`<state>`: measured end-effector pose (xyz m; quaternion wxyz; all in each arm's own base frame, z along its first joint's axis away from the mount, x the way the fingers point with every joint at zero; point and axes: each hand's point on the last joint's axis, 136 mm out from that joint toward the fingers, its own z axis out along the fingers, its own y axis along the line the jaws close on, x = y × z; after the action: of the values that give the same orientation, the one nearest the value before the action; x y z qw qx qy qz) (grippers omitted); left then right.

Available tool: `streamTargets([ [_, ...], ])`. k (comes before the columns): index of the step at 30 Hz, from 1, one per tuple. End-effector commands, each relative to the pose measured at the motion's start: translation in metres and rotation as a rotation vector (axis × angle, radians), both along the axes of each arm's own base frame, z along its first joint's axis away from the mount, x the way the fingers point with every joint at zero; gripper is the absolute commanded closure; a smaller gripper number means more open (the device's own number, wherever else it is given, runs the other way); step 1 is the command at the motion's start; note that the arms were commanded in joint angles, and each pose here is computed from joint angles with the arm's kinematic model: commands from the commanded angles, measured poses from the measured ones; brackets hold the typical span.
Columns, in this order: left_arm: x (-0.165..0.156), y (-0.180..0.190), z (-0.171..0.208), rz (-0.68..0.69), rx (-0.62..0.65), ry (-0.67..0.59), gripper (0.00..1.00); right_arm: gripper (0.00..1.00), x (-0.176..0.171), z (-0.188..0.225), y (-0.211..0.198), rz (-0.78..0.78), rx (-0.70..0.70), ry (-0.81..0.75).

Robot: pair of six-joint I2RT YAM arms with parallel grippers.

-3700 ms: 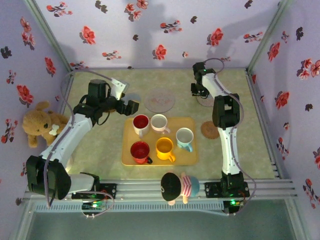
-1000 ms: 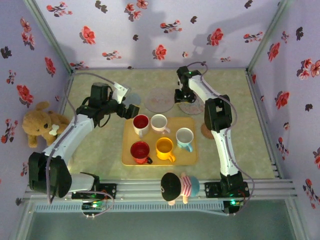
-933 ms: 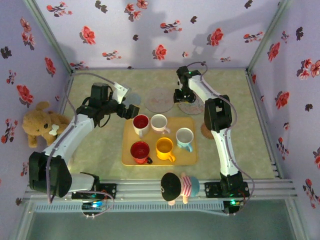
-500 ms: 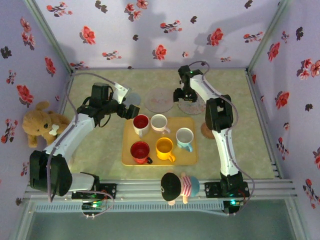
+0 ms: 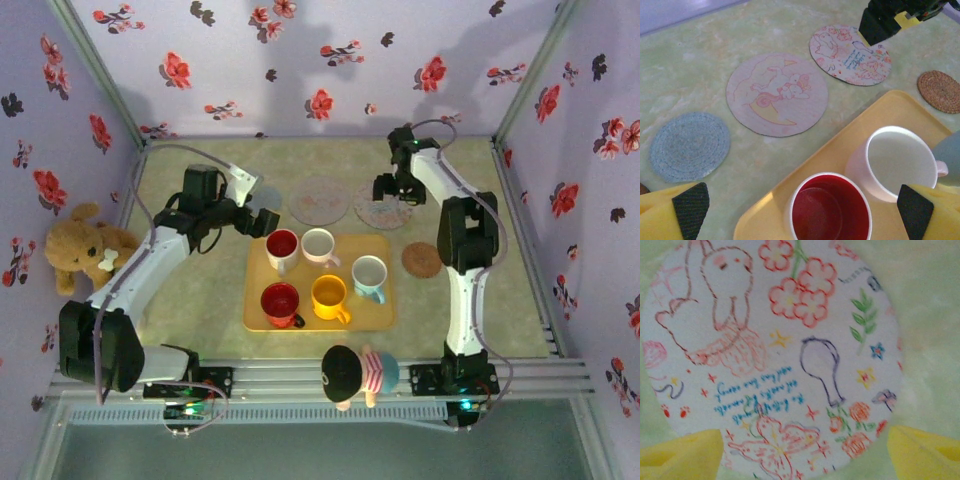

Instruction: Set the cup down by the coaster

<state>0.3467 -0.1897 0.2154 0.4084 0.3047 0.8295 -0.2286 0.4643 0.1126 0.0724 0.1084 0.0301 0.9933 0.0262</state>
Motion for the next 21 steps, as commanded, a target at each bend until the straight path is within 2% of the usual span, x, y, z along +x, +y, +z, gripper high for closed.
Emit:
streamTargets([
  [1,-0.005,-0.011,0.033,-0.063,-0.022,-0.083,0.0,0.08,-0.012,0.029,-0.008,-0.011,-0.02,-0.059],
  [6,-0.015,-0.019,0.054,-0.109,-0.039,-0.139,0.0,0.09,-0.043,0.043,-0.02,-0.03,-0.041,-0.059],
  [13,-0.031,-0.031,0.065,-0.179,-0.035,-0.17,0.0,0.18,-0.087,0.055,-0.034,-0.072,-0.049,-0.055],
  [16,-0.035,-0.034,0.065,-0.193,-0.032,-0.168,0.0,0.26,-0.104,0.055,-0.04,-0.093,-0.051,-0.052],
  [21,-0.043,-0.041,0.058,-0.22,-0.031,-0.157,0.0,0.45,-0.125,0.041,-0.046,-0.132,-0.043,-0.028],
])
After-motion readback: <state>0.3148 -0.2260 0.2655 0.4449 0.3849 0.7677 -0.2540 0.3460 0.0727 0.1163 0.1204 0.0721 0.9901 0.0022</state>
